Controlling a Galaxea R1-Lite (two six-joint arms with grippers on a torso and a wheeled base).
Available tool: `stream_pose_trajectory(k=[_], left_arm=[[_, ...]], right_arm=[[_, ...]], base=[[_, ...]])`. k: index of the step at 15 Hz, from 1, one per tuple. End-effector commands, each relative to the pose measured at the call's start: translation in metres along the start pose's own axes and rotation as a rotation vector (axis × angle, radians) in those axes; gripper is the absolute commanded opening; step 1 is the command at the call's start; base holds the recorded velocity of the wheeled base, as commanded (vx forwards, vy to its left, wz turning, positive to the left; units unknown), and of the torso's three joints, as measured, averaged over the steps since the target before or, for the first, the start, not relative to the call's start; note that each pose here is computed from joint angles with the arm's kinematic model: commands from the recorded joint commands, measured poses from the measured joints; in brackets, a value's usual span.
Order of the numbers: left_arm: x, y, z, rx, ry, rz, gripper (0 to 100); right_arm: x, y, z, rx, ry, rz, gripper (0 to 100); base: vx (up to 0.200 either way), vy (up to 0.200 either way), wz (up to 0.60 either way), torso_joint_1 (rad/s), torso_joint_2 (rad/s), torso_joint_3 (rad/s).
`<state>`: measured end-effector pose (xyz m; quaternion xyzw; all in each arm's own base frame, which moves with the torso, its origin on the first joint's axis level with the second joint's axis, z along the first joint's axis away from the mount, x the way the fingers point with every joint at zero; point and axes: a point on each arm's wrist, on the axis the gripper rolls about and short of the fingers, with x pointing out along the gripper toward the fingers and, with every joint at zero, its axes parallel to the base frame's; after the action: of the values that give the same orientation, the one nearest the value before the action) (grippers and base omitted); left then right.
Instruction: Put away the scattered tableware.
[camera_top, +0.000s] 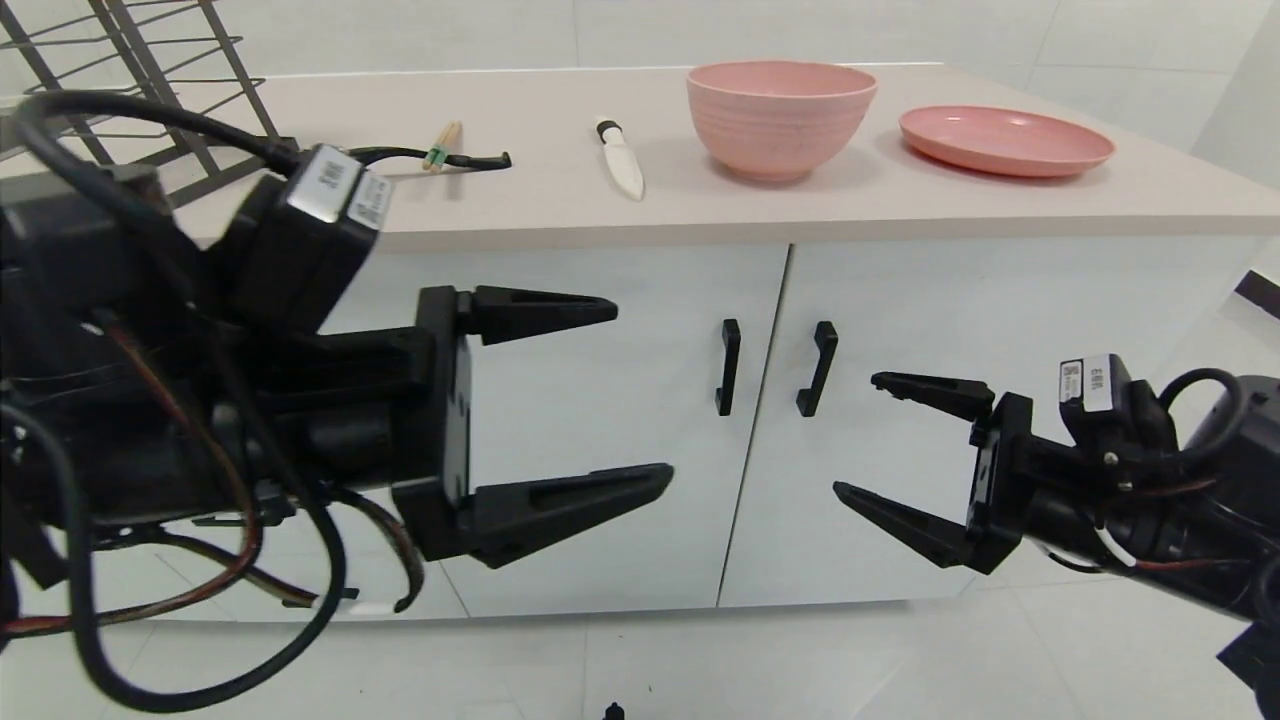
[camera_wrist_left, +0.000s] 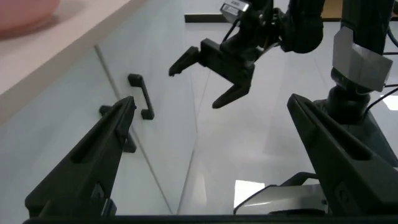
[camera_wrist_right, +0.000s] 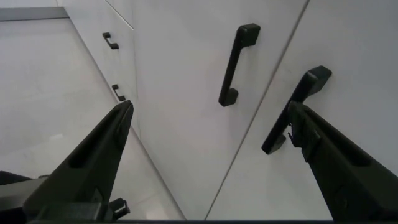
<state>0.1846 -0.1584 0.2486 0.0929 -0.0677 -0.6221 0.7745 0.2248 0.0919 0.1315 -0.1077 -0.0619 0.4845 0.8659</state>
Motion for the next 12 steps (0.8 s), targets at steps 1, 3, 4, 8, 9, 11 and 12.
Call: stream_pose_trajectory(k=[1, 3, 4, 8, 9, 11, 12], left_arm=[[0.034, 0.002, -0.022, -0.038, 0.026, -0.062, 100], [0.05, 0.003, -0.033, -0.048, 0.026, -0.083, 100], [0.058, 0.006, -0.042, -0.058, 0.027, -0.086, 100], [0.07, -0.001, -0.05, -0.191, 0.022, -0.115, 100], [0.072, -0.001, -0.05, -0.194, 0.015, -0.117, 100], [0.08, 0.004, -0.055, -0.166, -0.02, -0.108, 100], [0.084, 0.005, -0.059, -0.157, -0.032, -0.105, 100]], right_arm=[[0.0, -0.008, -0.005, 0.006, 0.014, -0.025, 100], [0.002, -0.019, -0.011, 0.01, 0.024, -0.055, 100], [0.004, -0.025, -0.017, 0.016, 0.036, -0.067, 100], [0.007, -0.028, -0.02, 0.018, 0.039, -0.067, 100], [0.009, -0.031, -0.019, 0.011, 0.031, -0.07, 100], [0.018, -0.039, -0.02, 0.001, 0.018, -0.074, 100], [0.021, -0.04, -0.021, -0.001, 0.016, -0.071, 100]], base=[[0.0, 0.0, 0.0, 0.0, 0.0, 0.0], [0.0, 0.0, 0.0, 0.0, 0.0, 0.0], [0.0, 0.0, 0.0, 0.0, 0.0, 0.0], [-0.1, 0.0, 0.0, 0.001, 0.0, 0.002], [-0.2, 0.0, 0.0, 0.002, 0.0, 0.007], [0.0, 0.0, 0.0, 0.0, 0.0, 0.0], [0.0, 0.0, 0.0, 0.0, 0.0, 0.0]])
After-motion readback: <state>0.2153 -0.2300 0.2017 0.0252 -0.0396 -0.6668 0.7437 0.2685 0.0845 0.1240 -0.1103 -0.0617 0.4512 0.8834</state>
